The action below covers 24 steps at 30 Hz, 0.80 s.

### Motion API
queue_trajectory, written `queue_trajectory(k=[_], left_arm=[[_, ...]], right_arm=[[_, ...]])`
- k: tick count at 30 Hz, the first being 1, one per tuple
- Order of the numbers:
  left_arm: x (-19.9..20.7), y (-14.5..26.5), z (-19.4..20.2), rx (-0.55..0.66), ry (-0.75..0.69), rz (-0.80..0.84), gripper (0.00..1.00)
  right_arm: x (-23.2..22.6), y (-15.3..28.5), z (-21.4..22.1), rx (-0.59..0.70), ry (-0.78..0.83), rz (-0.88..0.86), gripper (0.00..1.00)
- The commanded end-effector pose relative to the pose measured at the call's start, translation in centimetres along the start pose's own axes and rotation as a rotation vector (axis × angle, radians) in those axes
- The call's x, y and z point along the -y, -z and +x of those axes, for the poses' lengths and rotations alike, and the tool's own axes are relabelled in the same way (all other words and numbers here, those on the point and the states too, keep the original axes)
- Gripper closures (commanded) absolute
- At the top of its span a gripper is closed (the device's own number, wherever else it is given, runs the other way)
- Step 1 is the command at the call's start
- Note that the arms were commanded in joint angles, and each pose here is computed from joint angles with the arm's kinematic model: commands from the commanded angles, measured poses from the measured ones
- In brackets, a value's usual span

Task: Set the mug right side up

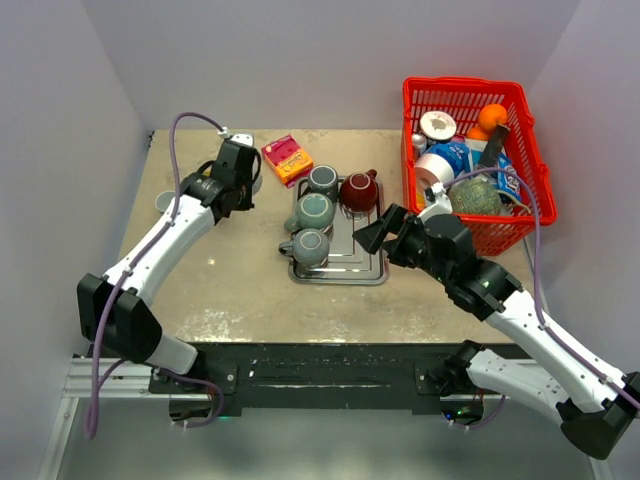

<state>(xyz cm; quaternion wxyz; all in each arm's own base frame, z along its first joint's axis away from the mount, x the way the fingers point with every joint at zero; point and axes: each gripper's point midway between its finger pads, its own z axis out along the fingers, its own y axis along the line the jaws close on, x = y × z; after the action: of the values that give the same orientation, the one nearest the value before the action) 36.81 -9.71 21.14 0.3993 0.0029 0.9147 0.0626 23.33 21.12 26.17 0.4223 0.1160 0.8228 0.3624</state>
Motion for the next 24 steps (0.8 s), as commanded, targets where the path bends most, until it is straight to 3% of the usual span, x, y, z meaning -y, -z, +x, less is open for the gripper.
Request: queue_trajectory(k=[1,24], left_arm=[[1.1,-0.8,-4.3,0.074,-0.024,0.096,1.00],[0.7,-12.1,-2.0,-0.147,-0.042,0.103,1.00]], right_arm=[[0.0,0.3,-0.5,0.026,0.006,-0.002,0.01],[0.7,0.3,1.1,-0.032,0.058,-0.018,0.01]])
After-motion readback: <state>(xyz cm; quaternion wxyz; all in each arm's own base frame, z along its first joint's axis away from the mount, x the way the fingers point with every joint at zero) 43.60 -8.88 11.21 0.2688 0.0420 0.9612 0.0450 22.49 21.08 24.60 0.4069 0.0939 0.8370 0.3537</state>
